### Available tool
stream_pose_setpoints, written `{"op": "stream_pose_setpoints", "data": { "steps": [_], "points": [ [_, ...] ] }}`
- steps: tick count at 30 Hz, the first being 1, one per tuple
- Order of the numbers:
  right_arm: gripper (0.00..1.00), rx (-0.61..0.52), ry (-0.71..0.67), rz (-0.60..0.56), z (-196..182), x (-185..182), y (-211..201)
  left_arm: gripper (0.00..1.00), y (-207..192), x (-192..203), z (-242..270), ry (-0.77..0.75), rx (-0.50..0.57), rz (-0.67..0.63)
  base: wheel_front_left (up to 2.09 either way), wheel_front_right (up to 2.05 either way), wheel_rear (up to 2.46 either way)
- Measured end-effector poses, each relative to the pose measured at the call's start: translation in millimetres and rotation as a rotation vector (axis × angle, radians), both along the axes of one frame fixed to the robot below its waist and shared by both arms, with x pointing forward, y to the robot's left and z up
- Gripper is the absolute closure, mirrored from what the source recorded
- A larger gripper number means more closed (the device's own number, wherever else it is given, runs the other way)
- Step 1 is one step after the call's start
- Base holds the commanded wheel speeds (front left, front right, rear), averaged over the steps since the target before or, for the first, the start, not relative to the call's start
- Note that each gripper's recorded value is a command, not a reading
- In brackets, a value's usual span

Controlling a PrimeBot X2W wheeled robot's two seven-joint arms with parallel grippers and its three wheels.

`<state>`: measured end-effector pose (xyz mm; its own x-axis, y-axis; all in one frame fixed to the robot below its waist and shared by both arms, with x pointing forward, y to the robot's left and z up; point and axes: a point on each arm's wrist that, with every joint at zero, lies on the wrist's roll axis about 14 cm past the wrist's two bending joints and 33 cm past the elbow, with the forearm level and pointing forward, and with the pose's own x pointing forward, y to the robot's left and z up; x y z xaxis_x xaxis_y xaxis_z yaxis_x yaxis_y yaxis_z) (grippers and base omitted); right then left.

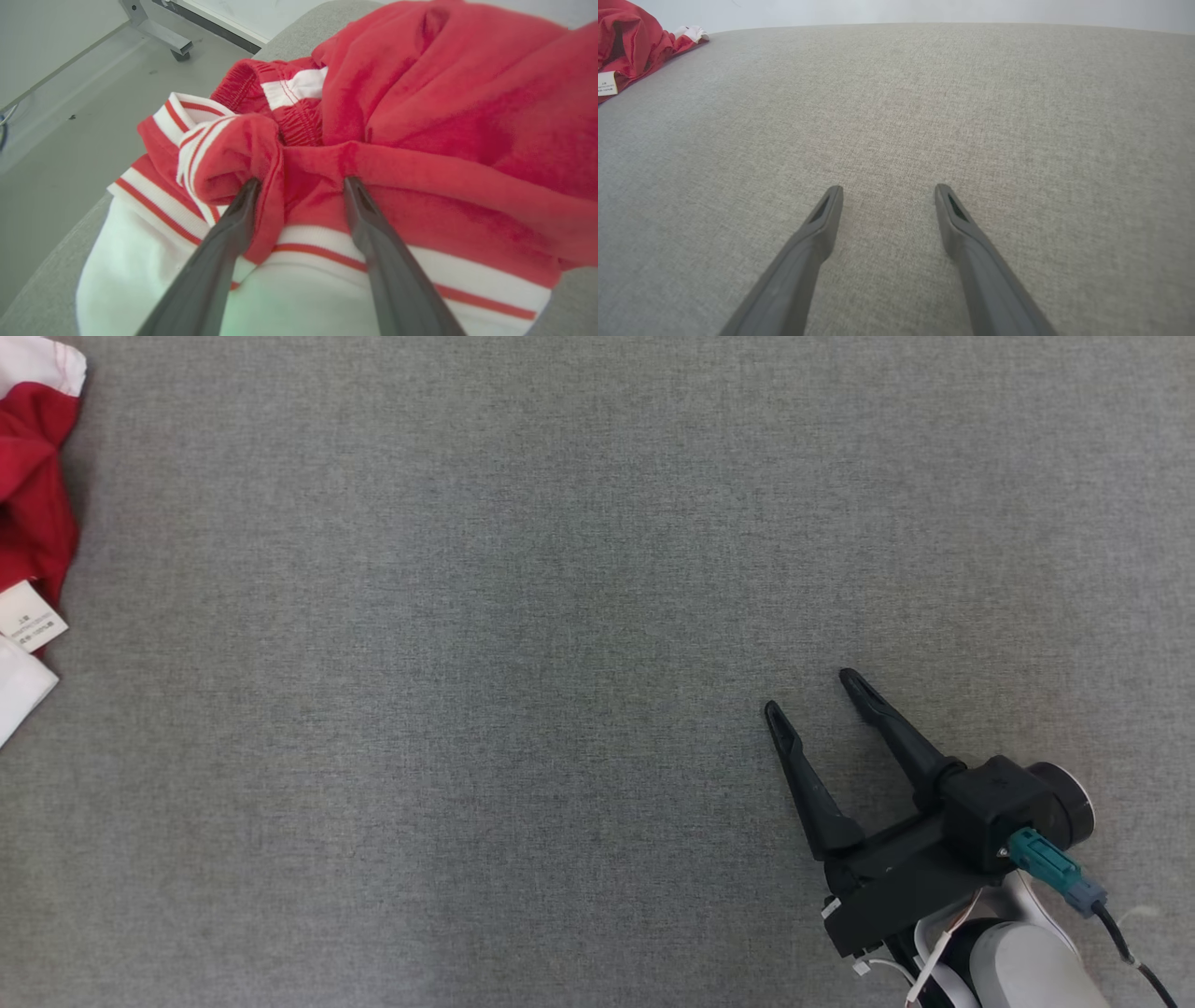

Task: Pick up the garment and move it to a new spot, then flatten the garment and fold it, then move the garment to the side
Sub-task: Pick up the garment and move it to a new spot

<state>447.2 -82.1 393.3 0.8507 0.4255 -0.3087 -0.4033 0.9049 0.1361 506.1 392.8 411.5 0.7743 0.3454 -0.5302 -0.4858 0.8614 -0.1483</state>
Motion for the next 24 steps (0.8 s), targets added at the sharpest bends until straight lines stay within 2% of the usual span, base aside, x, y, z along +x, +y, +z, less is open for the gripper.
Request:
{"op": "stream_pose_setpoints", "data": {
  "steps": [5, 14, 24],
  "points": [
    [0.00, 0.006, -0.004, -0.003, 2.7, -0.8, 1.3, 1.00, -1.4, -1.3, -0.6, 0.010, 0.005, -0.019, 0.00, 0.00, 0.00],
    [0.00, 0.039, -0.044, 0.011, 20.1, -2.8, 12.8, 1.00, -0.2, 5.2, 49.3, -0.119, 0.039, -0.075, 0.00, 0.00, 0.00],
    [0.00, 0.099, -0.110, 0.012, 49.2, -12.8, 26.0, 1.00, -15.0, 13.3, 155.3, -0.334, 0.094, -0.178, 0.00, 0.00, 0.00]
  ]
}}
